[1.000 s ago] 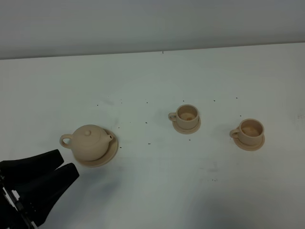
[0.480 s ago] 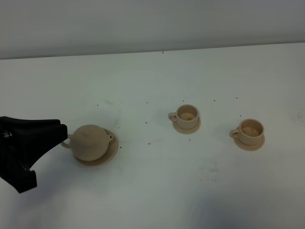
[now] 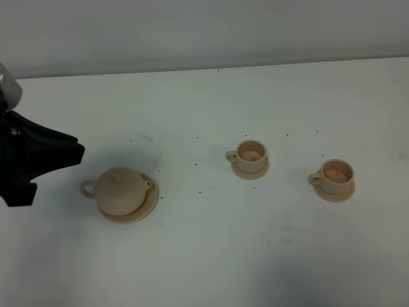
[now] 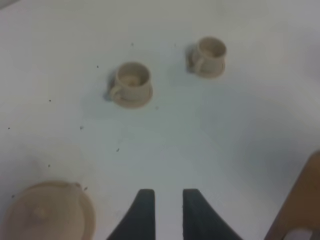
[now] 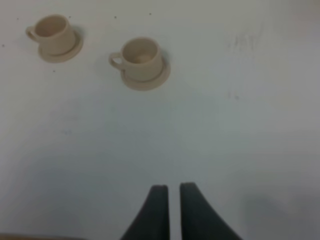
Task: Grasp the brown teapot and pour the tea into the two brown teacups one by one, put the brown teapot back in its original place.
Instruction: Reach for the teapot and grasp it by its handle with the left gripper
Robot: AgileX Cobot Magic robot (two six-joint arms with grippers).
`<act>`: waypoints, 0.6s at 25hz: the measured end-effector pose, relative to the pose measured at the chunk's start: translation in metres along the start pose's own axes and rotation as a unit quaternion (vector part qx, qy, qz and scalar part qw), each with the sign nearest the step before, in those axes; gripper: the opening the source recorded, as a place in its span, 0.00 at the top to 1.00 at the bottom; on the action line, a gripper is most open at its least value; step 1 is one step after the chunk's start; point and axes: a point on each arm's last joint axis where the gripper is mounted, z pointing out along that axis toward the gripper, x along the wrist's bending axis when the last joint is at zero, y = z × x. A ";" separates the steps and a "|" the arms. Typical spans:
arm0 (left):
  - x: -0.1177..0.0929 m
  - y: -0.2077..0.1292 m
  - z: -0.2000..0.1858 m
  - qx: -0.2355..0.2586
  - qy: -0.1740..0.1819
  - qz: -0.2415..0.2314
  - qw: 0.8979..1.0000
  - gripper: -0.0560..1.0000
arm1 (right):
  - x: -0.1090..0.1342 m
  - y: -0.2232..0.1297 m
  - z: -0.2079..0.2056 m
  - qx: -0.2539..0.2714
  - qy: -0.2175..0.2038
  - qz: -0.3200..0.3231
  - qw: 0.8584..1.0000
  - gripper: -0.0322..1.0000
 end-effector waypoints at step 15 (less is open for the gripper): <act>0.050 -0.012 0.028 0.258 0.004 0.092 0.962 0.79 | 0.000 0.000 0.000 0.000 0.000 0.001 1.000 0.89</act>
